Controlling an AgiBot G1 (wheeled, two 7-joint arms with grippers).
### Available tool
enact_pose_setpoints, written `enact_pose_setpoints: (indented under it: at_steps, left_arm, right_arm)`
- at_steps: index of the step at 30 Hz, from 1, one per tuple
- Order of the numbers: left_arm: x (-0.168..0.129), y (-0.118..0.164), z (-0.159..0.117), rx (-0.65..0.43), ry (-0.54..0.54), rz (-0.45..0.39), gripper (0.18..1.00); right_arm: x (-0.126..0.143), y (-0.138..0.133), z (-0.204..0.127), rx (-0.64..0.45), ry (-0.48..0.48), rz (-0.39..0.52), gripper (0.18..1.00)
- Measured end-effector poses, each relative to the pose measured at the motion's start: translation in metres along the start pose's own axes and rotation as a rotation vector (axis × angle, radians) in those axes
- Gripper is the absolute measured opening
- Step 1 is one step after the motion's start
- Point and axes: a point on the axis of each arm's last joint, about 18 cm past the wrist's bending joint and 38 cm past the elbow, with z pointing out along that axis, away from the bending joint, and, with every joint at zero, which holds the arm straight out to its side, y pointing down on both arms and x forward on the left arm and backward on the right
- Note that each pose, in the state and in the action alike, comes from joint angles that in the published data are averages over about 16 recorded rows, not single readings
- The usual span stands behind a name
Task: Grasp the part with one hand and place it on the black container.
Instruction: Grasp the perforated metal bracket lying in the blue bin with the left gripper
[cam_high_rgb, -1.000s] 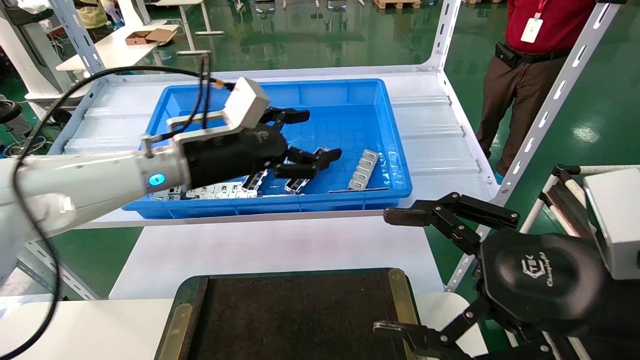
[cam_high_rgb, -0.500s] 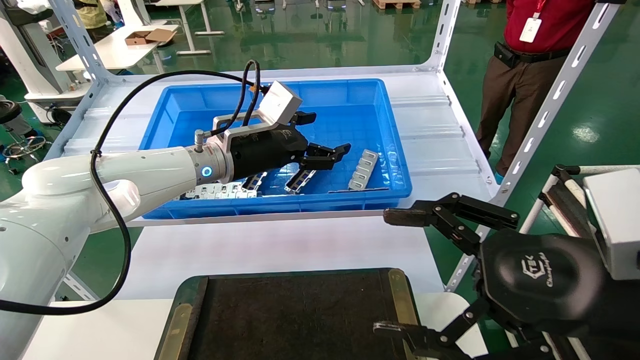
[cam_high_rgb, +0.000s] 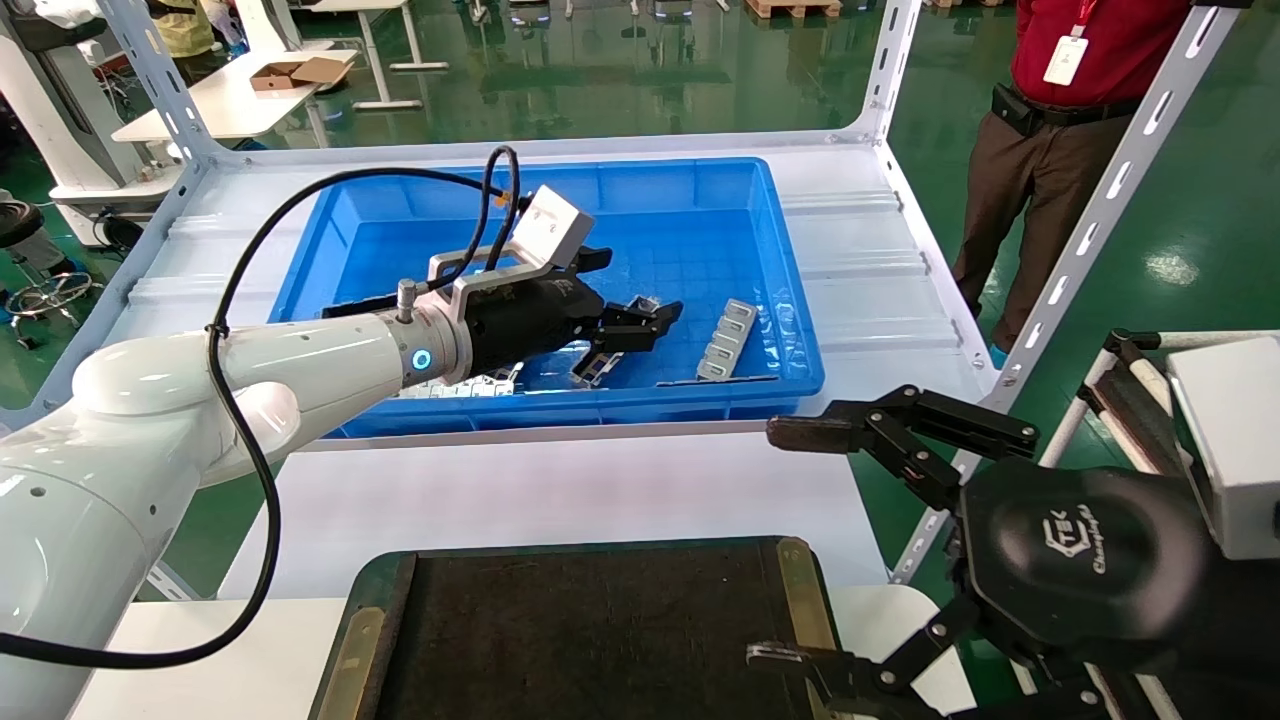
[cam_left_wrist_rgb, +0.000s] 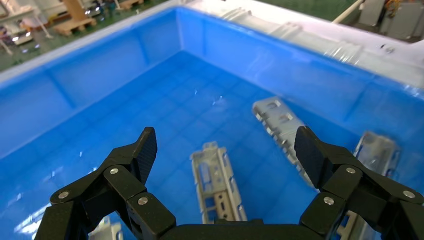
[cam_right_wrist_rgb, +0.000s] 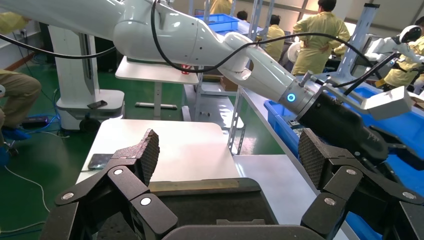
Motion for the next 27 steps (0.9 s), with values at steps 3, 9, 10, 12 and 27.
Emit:
enact_pose_setpoints:
  at_steps: [3, 9, 10, 12, 27]
  left_arm:
    - [-0.001, 0.005, 0.001, -0.012, -0.013, -0.011, 1.001]
    - [-0.001, 0.012, 0.002, -0.033, -0.029, -0.03, 1.001]
    - [-0.001, 0.013, 0.002, -0.036, -0.031, -0.033, 1.001]
    - [-0.001, 0.015, 0.003, -0.041, -0.034, -0.037, 1.001]
    - [0.005, 0.026, 0.006, -0.069, -0.04, -0.064, 0.961]
  right_arm:
    - [0.0, 0.0, 0.0, 0.0, 0.0, 0.0, 1.0]
    - [0.0, 0.0, 0.0, 0.0, 0.0, 0.0, 1.0]
    - [0.0, 0.0, 0.0, 0.0, 0.0, 0.0, 1.0]
    - [0.0, 0.0, 0.0, 0.0, 0.0, 0.0, 1.0]
    - [0.0, 0.0, 0.0, 0.0, 0.0, 0.0, 0.943]
